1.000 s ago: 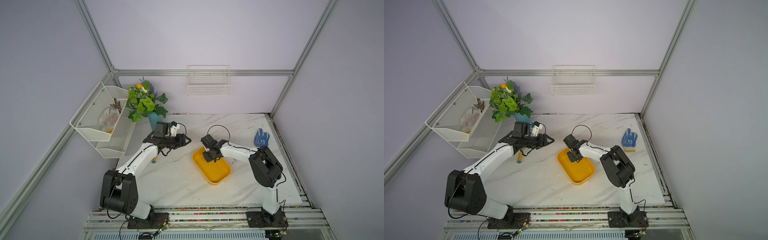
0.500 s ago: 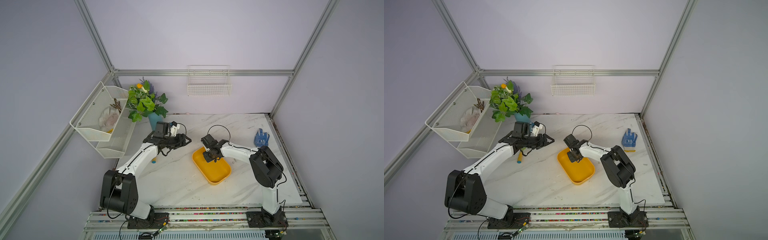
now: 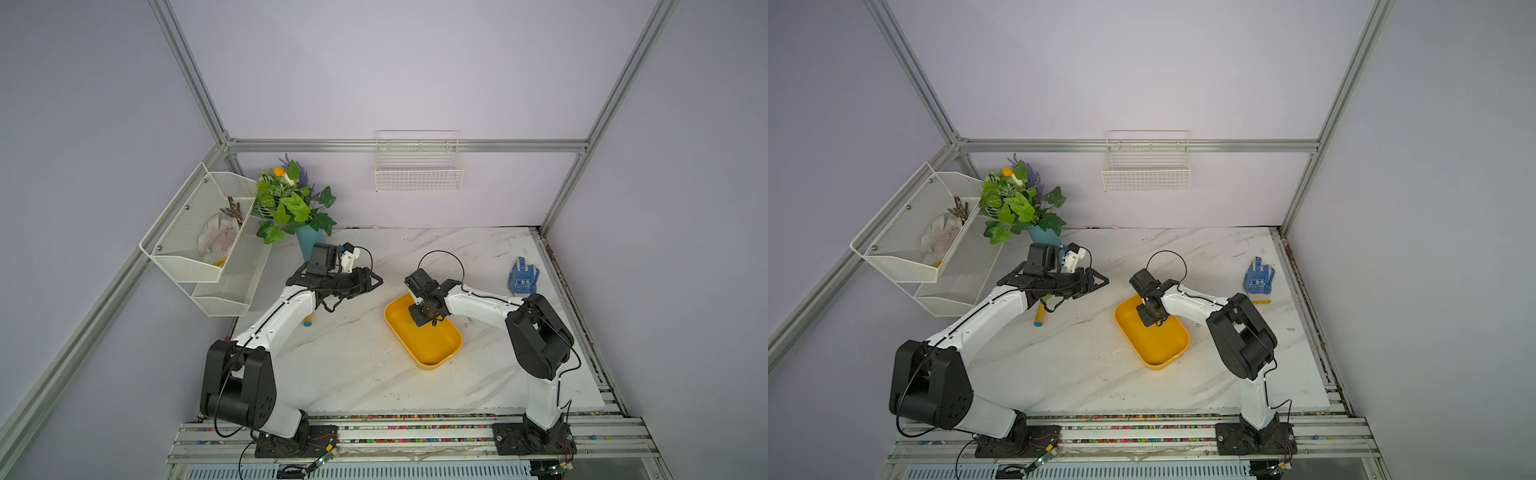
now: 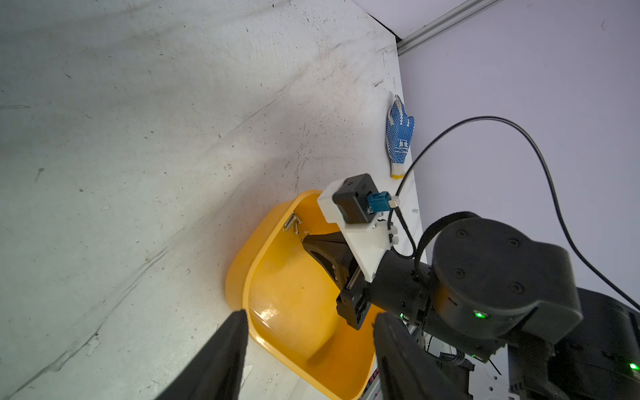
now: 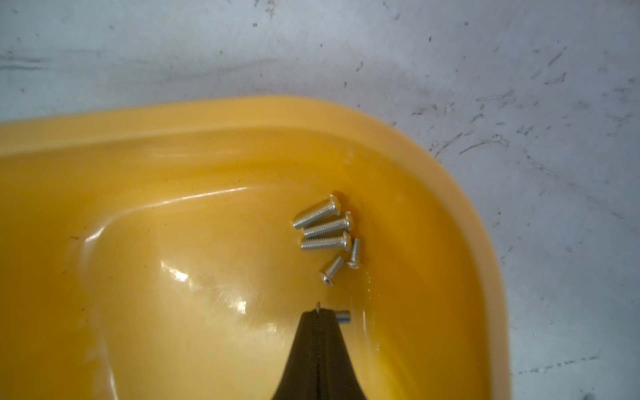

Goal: Take out the screws from the storage box
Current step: Pick up the screw from the storage box, then place the screw at the center of the board.

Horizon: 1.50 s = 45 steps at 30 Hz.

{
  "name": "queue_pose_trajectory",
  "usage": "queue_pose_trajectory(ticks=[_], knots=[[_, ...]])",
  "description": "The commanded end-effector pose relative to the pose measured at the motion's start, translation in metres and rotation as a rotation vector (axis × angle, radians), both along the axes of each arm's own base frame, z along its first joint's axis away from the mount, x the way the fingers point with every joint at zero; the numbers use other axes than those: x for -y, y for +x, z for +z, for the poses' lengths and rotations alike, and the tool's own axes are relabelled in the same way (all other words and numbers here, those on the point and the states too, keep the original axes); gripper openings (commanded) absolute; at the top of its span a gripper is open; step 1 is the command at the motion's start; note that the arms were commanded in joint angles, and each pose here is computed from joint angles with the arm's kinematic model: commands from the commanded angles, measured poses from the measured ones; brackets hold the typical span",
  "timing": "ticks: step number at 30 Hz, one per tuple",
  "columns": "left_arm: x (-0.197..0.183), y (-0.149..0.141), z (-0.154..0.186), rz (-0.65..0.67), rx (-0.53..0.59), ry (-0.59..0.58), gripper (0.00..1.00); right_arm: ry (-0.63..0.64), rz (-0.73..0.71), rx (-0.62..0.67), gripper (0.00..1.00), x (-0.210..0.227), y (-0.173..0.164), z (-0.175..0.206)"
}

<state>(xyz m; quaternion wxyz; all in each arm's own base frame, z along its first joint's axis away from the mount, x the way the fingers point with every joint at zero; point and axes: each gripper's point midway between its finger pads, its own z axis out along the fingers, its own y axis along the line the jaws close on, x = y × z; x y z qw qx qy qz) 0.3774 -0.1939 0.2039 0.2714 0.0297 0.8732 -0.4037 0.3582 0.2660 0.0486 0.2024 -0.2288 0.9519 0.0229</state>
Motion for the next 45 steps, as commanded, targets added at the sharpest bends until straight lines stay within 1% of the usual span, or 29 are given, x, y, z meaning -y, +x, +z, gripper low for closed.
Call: queue_pose_trajectory(ticks=[1,13,19,26,30,32,33,40,45], knots=[[-0.001,-0.004,0.010,-0.006,0.008,-0.009,0.62,0.038,0.001,0.012,0.00,-0.001,-0.006,0.020],[0.000,-0.004,0.006,-0.009,0.003,-0.017,0.62,0.092,-0.002,-0.004,0.00,-0.003,-0.014,0.033],[0.001,-0.004,0.009,-0.013,0.004,-0.028,0.62,0.161,-0.023,0.005,0.00,-0.001,-0.020,0.056],[0.004,-0.002,0.010,-0.020,0.002,-0.046,0.62,0.198,-0.075,0.034,0.00,0.019,-0.027,0.087],[0.004,-0.001,0.010,-0.017,0.002,-0.053,0.62,0.221,-0.138,0.069,0.00,0.038,-0.028,0.106],[0.005,0.000,0.010,-0.018,0.001,-0.058,0.62,0.203,-0.158,0.072,0.00,0.048,-0.028,0.104],[0.005,-0.001,0.009,-0.019,-0.003,-0.059,0.62,0.213,-0.164,0.094,0.00,0.054,-0.030,0.114],[0.006,0.000,0.009,-0.022,-0.001,-0.060,0.62,0.215,-0.276,0.064,0.00,0.095,-0.029,0.100],[0.007,-0.001,0.007,-0.028,-0.004,-0.063,0.62,0.167,-0.326,0.008,0.00,0.113,-0.028,0.070]])
